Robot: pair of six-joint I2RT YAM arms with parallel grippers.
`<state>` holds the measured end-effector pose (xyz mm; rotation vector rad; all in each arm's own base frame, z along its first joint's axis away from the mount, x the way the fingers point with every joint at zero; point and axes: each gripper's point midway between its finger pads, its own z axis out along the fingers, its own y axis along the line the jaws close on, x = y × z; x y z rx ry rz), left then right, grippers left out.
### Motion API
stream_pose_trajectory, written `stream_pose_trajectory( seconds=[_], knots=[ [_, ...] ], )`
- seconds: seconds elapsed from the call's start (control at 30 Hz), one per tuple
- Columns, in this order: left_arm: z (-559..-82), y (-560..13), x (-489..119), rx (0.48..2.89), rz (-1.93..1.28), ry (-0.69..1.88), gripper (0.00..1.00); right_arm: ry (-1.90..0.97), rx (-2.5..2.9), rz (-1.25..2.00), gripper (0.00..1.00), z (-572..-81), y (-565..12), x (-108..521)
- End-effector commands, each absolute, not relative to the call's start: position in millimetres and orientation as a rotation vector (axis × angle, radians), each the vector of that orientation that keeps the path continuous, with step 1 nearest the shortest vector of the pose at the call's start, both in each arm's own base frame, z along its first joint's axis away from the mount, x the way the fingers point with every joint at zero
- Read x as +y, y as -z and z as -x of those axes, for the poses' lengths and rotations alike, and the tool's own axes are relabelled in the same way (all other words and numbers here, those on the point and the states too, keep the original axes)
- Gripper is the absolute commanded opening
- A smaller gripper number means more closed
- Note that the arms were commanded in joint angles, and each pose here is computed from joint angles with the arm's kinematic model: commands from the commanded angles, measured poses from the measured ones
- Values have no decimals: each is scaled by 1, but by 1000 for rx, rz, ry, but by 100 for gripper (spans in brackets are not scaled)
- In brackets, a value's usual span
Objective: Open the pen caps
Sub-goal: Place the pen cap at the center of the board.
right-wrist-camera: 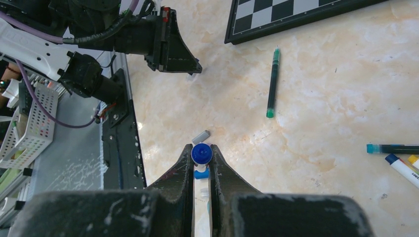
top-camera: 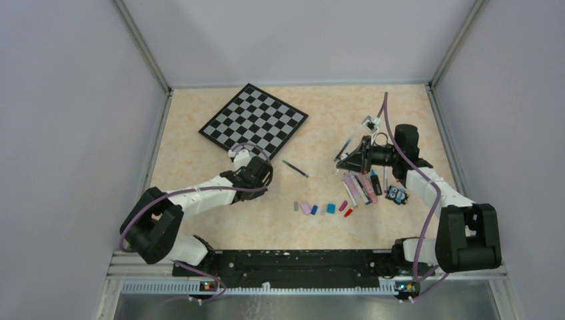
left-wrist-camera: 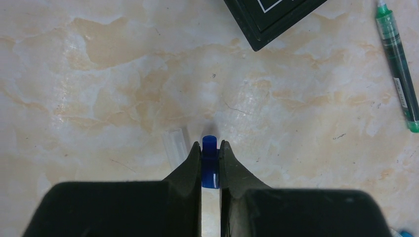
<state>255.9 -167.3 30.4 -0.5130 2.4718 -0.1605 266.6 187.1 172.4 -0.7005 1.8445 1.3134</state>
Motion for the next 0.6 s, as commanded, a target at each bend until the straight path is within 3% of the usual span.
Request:
stream_pose_trajectory(
  seconds=[0.0,0.57],
  knots=[
    [-260,-33,-160,2450,545,118,13,-1279,1782,748,0,-275,-185,188],
    [-258,-37,-158,2446,543,117,24,-1282,1781,750,0,-274,-185,188]
  ],
)
